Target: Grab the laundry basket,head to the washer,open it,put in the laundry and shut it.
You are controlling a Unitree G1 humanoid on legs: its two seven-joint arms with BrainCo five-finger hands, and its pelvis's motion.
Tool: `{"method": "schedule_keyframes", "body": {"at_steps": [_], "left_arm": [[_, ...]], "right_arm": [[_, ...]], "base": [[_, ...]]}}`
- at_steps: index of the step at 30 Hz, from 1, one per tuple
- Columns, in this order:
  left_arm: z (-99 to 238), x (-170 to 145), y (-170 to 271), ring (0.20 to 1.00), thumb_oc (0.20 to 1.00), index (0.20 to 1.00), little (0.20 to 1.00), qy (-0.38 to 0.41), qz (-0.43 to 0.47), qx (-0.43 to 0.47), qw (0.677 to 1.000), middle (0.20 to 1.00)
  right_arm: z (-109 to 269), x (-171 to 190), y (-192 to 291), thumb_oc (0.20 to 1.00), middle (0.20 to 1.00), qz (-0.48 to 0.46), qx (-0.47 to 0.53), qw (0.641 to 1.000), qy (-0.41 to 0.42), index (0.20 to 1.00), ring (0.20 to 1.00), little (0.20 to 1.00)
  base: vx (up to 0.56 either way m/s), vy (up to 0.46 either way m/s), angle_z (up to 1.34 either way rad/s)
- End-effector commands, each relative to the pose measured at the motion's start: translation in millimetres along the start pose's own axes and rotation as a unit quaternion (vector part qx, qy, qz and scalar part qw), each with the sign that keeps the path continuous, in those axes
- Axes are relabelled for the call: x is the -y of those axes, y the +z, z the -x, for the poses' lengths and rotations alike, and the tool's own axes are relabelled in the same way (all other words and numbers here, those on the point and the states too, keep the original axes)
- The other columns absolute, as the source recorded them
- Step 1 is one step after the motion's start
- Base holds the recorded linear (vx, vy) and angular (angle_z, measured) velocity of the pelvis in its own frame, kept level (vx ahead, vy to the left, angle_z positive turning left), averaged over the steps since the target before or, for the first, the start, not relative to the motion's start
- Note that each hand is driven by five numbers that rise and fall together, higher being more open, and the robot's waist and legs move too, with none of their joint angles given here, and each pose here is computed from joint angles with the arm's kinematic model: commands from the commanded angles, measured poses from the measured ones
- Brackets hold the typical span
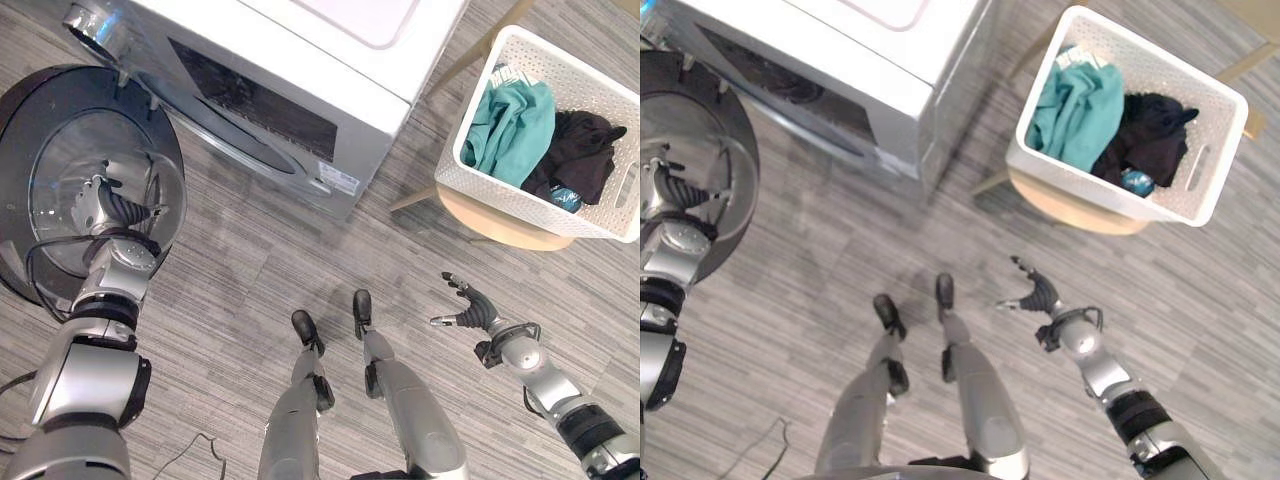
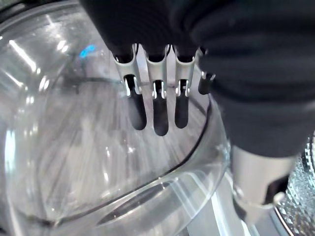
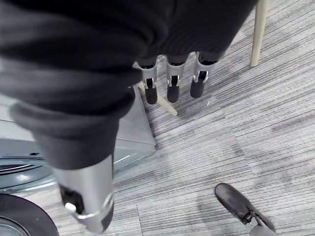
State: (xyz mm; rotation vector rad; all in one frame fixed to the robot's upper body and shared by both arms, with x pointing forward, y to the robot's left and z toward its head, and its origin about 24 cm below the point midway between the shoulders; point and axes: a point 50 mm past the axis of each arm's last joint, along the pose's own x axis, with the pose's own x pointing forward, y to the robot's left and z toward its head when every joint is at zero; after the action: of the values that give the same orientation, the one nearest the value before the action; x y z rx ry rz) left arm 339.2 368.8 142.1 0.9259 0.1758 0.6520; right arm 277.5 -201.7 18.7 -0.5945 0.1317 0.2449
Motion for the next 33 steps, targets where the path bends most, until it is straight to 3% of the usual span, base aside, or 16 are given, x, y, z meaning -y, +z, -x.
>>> {"method": "schedule_keyframes", "body": {"at_steps": [1,11,17,18,19,24,33], "left_arm": [[16.7,-10.0,-71.8,1.0,1.0,1.0,1.0,0.011,-0.027,-0.121,0.992,1.0],[47.1,-2.5,-125.5,1.0,1.0,1.0,1.0,0.009,-0.021,-0.2,0.979,1.0],[116.8,70.6,-148.4,1.0,1.0,1.0,1.0,-0.101,0.037,-0.198,0.974,1.0],[117.8,71.1,-149.0,1.0,1.0,1.0,1.0,-0.102,0.037,-0.199,0.974,1.0],[142.4,97.8,-145.9,1.0,1.0,1.0,1.0,-0.15,0.078,-0.2,0.965,1.0],[193.6,136.9,-145.3,1.0,1.0,1.0,1.0,-0.251,0.108,-0.209,0.939,1.0],[245.1,163.3,-160.4,1.0,1.0,1.0,1.0,-0.369,0.061,-0.229,0.899,1.0]], "right_arm": [[4.1,-14.1,1.3,1.0,1.0,-0.064,0.014,0.998,-0.013,1.0,1.0,1.0],[5.5,-14.0,7.1,1.0,1.0,-0.071,0.03,0.997,-0.021,1.0,1.0,1.0],[16.6,-0.9,5.6,1.0,1.0,-0.045,0.026,0.998,-0.048,1.0,1.0,1.0],[17.3,-1.0,5.2,1.0,1.0,-0.044,0.025,0.998,-0.047,1.0,1.0,1.0],[20.5,9.8,3.5,1.0,1.0,-0.03,0.021,0.997,-0.069,1.0,1.0,1.0],[29.8,25.7,-0.5,1.0,1.0,0.0,0.008,0.995,-0.101,1.0,1.0,1.0],[29.6,21.7,-0.7,1.0,1.0,0.039,0.005,0.996,-0.08,1.0,1.0,1.0]], "base": [[0.02,0.006,-0.03],[0.02,-0.005,0.01],[0.13,0.044,-0.06],[0.18,0.089,-0.09],[0.18,0.095,-0.15],[0.09,0.046,-0.16],[0.18,-0.131,-0.72]]}}
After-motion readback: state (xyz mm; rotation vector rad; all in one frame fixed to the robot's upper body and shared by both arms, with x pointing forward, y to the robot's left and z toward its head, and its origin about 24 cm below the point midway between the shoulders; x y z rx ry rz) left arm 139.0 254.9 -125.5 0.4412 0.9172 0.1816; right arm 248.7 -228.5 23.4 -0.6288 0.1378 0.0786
